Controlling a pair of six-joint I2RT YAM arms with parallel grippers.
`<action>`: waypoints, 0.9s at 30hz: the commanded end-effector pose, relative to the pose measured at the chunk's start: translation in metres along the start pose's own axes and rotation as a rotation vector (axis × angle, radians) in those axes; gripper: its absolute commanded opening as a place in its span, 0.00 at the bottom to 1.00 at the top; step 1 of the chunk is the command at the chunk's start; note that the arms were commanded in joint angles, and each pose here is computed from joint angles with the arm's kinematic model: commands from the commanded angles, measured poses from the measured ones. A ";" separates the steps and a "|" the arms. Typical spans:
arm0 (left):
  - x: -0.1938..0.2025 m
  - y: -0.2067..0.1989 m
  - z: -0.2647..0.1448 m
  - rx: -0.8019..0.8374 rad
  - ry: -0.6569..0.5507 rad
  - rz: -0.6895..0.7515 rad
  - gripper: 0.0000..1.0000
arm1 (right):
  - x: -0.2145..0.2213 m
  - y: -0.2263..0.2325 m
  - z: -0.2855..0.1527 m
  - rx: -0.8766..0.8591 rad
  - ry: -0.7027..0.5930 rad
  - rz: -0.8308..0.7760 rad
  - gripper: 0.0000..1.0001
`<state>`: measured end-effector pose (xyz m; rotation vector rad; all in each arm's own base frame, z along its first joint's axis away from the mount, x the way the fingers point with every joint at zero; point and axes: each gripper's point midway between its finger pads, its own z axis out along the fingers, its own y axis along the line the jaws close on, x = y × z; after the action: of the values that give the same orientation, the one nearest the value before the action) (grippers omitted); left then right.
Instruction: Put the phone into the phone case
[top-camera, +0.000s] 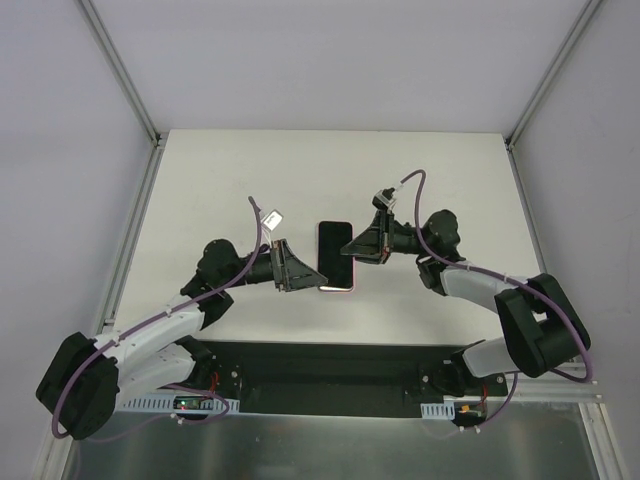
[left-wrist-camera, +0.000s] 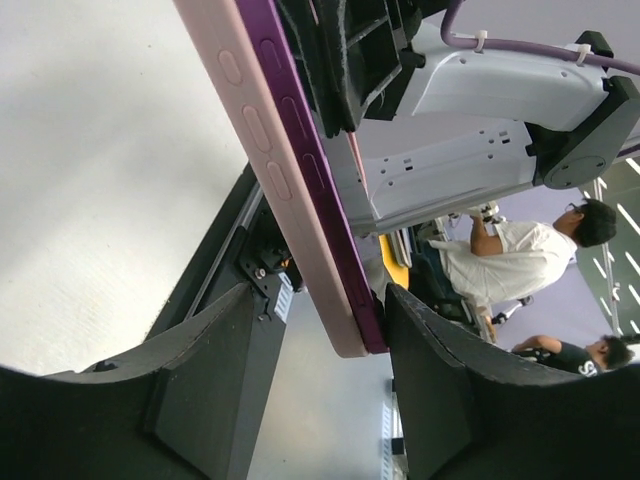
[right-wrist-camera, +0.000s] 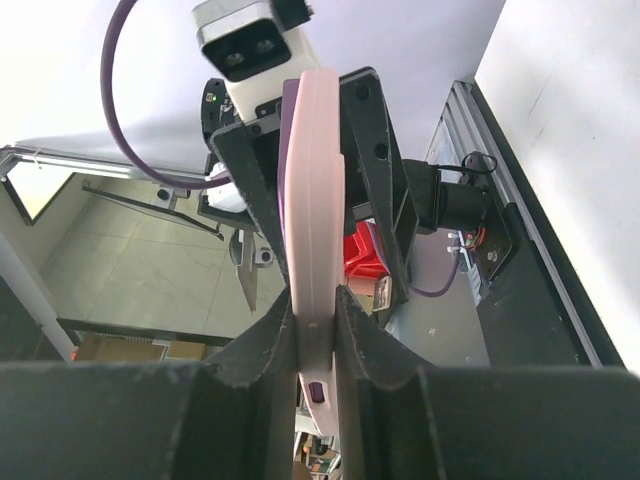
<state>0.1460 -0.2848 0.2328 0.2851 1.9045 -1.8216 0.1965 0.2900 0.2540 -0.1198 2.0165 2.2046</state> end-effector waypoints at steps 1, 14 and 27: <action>0.001 -0.001 0.003 0.050 -0.009 -0.031 0.49 | 0.012 0.067 -0.005 -0.217 -0.001 -0.286 0.11; 0.004 0.013 0.007 -0.032 0.018 -0.063 0.00 | 0.012 0.058 -0.005 -0.199 0.012 -0.247 0.21; -0.005 0.008 0.003 -0.083 0.006 0.012 0.50 | 0.022 0.059 -0.004 -0.197 0.081 -0.261 0.19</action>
<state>0.1489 -0.2868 0.2239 0.2408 2.0132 -1.7990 0.1924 0.2887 0.2553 -0.1314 1.9995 2.2375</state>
